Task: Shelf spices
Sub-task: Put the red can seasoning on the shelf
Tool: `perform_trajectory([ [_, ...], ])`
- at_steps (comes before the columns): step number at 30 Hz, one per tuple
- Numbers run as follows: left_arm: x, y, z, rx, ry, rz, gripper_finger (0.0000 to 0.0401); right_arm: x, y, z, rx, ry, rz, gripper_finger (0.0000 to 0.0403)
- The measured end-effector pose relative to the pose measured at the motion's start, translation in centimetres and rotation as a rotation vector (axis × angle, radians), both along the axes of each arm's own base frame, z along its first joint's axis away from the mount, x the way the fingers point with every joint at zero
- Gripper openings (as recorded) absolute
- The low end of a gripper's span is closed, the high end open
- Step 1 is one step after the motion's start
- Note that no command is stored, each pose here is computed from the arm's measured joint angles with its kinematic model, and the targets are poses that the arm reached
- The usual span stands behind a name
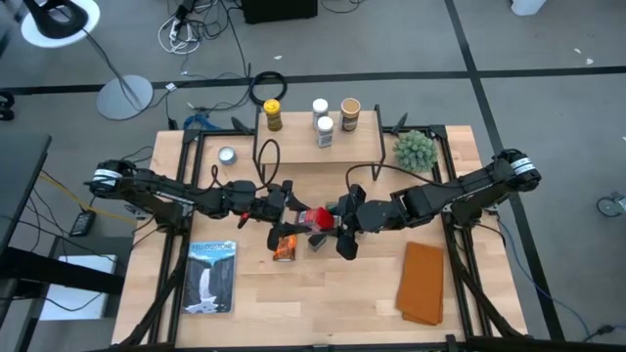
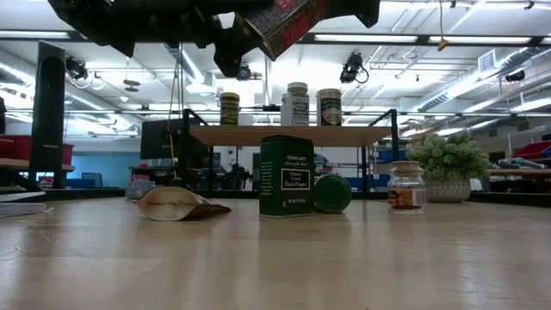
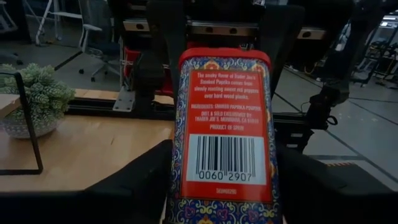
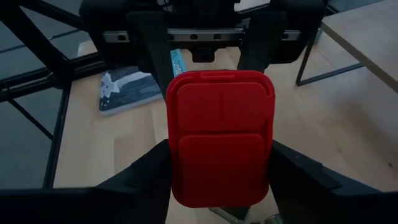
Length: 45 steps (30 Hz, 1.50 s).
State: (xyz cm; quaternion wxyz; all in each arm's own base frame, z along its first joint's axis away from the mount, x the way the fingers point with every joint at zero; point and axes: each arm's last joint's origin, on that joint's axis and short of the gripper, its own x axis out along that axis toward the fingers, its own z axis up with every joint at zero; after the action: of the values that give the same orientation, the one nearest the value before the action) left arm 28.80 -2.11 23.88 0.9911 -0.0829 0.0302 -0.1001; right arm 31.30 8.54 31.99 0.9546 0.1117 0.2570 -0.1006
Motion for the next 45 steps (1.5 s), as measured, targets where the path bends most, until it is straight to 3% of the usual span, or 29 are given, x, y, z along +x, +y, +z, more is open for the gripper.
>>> perform_trajectory([
  [8,0.0,0.3,0.0,0.004,0.003,0.005,0.0307,0.0,0.0,0.0,0.0,-0.001,0.0,0.0225],
  [19,-2.0,2.7,2.6,0.001,-0.046,0.015,0.0309,-1.0,-0.3,0.4,0.013,0.031,-0.018,0.0227],
  [32,-5.4,3.1,3.2,0.097,0.137,0.024,0.0309,-2.8,-3.6,1.5,0.088,0.19,-0.084,0.0229],
  [40,-8.5,3.2,1.3,0.111,0.076,0.137,0.0309,-2.7,-6.8,5.0,-0.002,0.189,-0.063,0.0227],
  [45,-11.0,3.3,-0.5,0.072,-0.05,0.224,0.0309,-2.9,-9.9,6.3,-0.093,0.326,-0.081,0.0228],
])
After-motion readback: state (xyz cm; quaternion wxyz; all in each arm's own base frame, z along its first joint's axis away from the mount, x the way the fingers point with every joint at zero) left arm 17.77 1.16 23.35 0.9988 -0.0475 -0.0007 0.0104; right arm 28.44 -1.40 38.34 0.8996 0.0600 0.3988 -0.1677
